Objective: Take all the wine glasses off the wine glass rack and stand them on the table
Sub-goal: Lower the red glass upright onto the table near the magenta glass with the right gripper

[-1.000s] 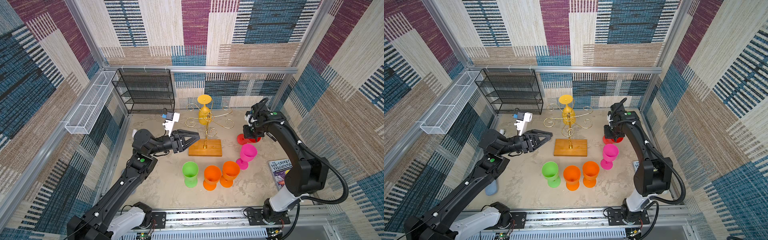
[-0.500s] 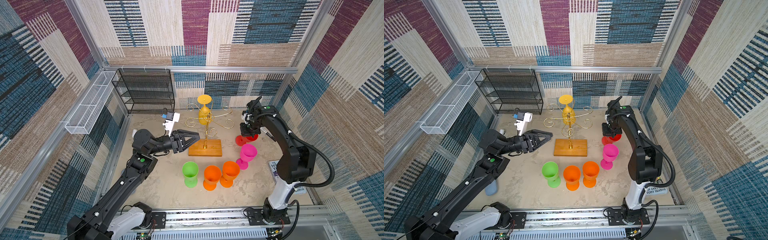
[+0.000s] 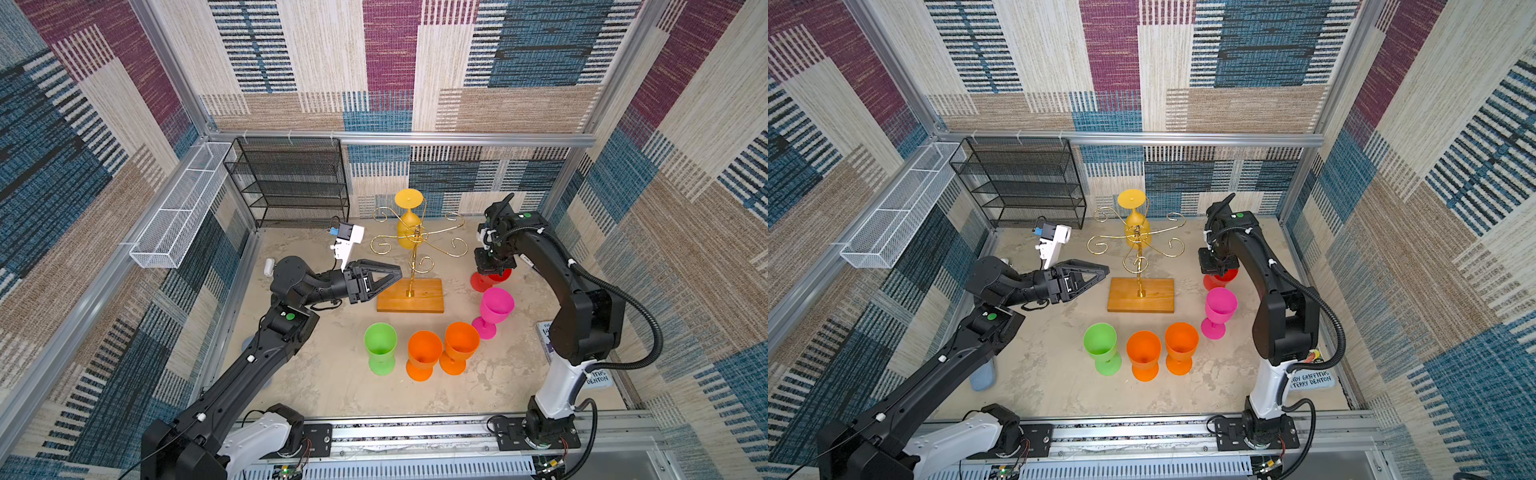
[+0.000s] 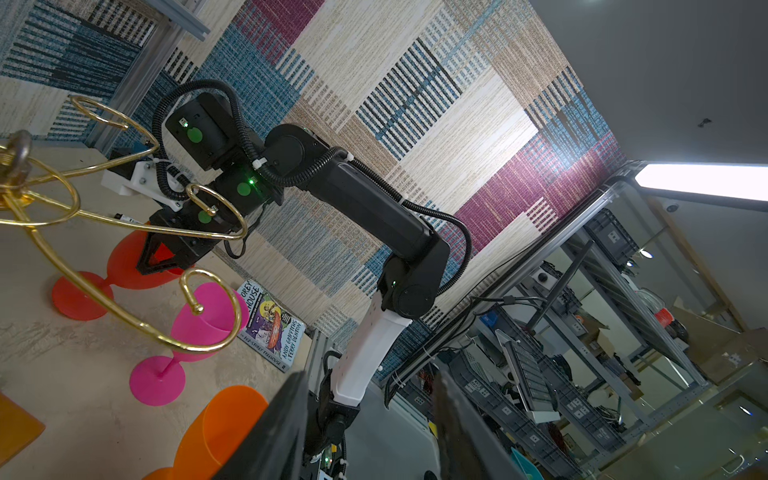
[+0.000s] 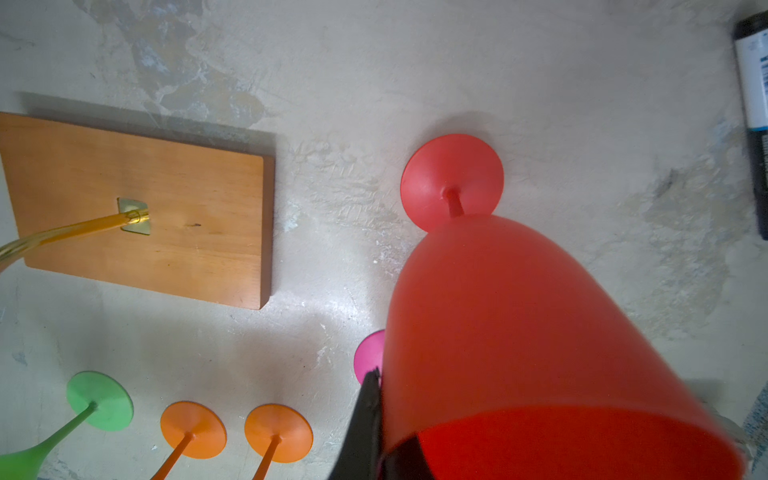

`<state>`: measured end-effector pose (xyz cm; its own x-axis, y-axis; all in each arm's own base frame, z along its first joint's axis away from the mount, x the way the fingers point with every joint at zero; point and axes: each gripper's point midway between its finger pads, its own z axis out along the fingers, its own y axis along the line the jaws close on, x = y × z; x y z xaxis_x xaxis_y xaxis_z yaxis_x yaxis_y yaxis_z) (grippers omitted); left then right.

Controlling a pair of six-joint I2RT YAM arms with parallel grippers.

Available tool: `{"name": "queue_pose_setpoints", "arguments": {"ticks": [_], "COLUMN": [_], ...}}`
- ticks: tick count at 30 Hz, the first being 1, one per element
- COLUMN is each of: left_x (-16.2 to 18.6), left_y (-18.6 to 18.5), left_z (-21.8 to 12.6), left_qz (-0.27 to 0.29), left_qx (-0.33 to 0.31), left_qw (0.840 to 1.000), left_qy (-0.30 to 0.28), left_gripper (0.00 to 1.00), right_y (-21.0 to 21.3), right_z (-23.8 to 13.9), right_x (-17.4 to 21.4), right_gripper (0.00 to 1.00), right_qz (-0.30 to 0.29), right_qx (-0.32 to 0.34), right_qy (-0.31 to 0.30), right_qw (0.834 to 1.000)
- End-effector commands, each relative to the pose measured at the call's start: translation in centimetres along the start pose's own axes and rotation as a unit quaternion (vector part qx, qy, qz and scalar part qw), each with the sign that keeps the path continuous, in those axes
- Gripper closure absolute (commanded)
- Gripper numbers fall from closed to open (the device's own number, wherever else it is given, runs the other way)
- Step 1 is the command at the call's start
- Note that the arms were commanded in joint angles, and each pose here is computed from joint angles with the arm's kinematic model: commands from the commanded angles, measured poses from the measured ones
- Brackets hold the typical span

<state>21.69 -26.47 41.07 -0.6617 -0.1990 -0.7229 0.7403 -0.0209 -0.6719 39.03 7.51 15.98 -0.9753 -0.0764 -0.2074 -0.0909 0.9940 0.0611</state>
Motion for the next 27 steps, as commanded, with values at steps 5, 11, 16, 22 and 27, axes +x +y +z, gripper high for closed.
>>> {"name": "queue_pose_setpoints", "arguments": {"ticks": [5, 11, 16, 22, 27], "left_x": [-0.1, -0.1, -0.1, 0.0, 0.1], "left_y": [-1.1, -0.8, -0.7, -0.6, -0.5], "left_z": [-0.1, -0.1, -0.1, 0.0, 0.0], "left_qz": [0.021, 0.019, 0.018, 0.016, 0.013], "left_qx": [0.018, 0.015, 0.014, 0.013, 0.014], "left_qw": [1.000, 1.000, 1.000, 1.000, 1.000], "left_qy": [-0.001, 0.000, -0.001, 0.000, 0.000], "left_gripper": [0.48, 0.49, 0.48, 0.48, 0.49], "right_y": [-0.9, -0.9, 0.3, 1.4, 1.8], "right_z": [0.8, 0.1, -0.5, -1.3, -0.7], "right_x": [-0.1, -1.2, -1.1, -0.3, 0.8], "right_gripper": [0.96, 0.97, 1.00, 1.00, 1.00], "right_qz": [0.012, 0.009, 0.001, -0.006, -0.010], "right_qx": [0.028, 0.033, 0.003, -0.020, -0.032], "right_qy": [0.016, -0.001, -0.008, -0.011, 0.005], "right_qw": [0.999, 0.999, 1.000, 1.000, 0.999]}}
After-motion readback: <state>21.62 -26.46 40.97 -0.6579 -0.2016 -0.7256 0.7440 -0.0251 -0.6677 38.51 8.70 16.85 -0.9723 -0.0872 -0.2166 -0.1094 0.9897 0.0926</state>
